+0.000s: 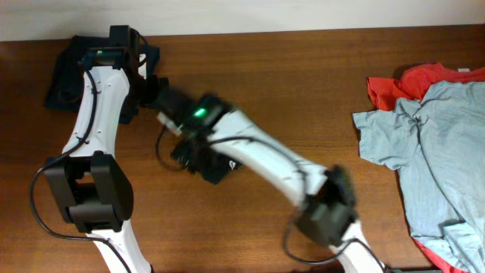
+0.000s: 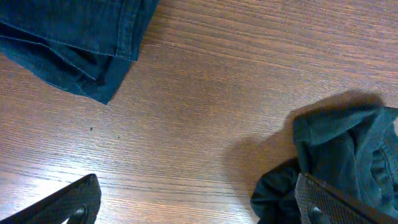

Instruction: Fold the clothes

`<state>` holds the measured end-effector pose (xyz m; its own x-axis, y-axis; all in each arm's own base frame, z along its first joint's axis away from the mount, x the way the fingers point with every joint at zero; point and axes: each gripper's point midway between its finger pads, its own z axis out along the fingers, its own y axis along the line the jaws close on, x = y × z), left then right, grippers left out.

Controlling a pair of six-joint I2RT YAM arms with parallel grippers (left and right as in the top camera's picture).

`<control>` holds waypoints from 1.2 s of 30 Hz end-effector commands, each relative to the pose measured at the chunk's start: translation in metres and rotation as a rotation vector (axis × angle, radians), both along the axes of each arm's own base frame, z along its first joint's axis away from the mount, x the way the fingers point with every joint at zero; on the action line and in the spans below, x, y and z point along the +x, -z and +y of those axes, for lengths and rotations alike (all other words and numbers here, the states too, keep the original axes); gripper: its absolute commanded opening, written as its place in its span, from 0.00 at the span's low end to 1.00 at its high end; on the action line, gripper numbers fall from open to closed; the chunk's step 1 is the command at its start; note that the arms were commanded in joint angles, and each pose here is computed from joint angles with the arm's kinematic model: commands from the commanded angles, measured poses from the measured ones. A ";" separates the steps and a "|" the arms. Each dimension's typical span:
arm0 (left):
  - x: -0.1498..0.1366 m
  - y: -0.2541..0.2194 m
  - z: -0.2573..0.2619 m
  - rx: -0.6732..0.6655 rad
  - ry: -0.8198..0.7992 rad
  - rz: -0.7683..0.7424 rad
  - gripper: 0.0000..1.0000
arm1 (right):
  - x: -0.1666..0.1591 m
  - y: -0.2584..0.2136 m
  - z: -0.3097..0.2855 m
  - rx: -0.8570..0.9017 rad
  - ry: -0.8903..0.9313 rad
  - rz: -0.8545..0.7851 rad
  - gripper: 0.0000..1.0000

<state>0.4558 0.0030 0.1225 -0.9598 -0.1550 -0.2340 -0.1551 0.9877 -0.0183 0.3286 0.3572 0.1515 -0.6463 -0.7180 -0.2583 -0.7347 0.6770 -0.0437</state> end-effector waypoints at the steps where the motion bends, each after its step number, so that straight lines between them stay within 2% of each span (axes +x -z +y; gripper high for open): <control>1: 0.002 -0.015 0.001 0.011 0.015 -0.037 1.00 | 0.040 -0.071 -0.064 0.071 0.220 -0.124 0.99; 3: 0.010 -0.017 0.001 0.012 0.014 -0.070 0.99 | 0.058 -0.085 -0.111 0.057 0.363 -0.140 0.99; 6: 0.037 -0.027 0.002 0.016 0.012 -0.185 0.99 | 0.075 -0.090 -0.180 0.031 0.543 -0.111 0.99; 14: 0.043 -0.033 -0.010 -0.044 0.034 -0.221 0.99 | 0.077 -0.073 -0.345 -0.057 0.930 0.043 0.99; 15: 0.038 -0.032 -0.017 -0.088 0.048 -0.202 0.99 | 0.076 -0.071 -0.355 -0.038 0.960 0.062 0.99; 16: 0.033 -0.031 -0.025 -0.128 0.061 -0.183 0.95 | 0.075 -0.070 -0.365 -0.020 0.989 0.079 0.99; 17: 0.027 -0.029 -0.032 -0.172 0.073 -0.156 0.89 | 0.074 -0.068 -0.375 -0.006 1.017 0.090 0.99; 18: 0.021 -0.028 -0.038 -0.203 0.079 -0.130 0.77 | 0.074 -0.068 -0.386 0.005 1.045 0.095 0.99; 19: 0.013 -0.026 -0.042 -0.233 0.081 -0.098 0.71 | 0.073 -0.068 -0.397 0.012 1.074 0.098 0.98; 21: -0.002 -0.025 -0.049 -0.273 0.085 -0.039 0.64 | 0.071 -0.068 -0.415 0.015 1.120 0.098 0.99; 26: -0.031 -0.039 -0.062 -0.283 0.105 0.025 0.64 | 0.064 -0.068 -0.451 0.019 1.210 0.098 0.99; 30: -0.059 -0.052 -0.079 -0.266 0.146 0.078 0.69 | 0.059 -0.068 -0.470 0.022 1.257 0.097 0.99; 36: -0.092 -0.034 -0.105 -0.196 0.130 0.194 0.75 | 0.057 -0.068 -0.479 0.023 1.281 0.095 0.99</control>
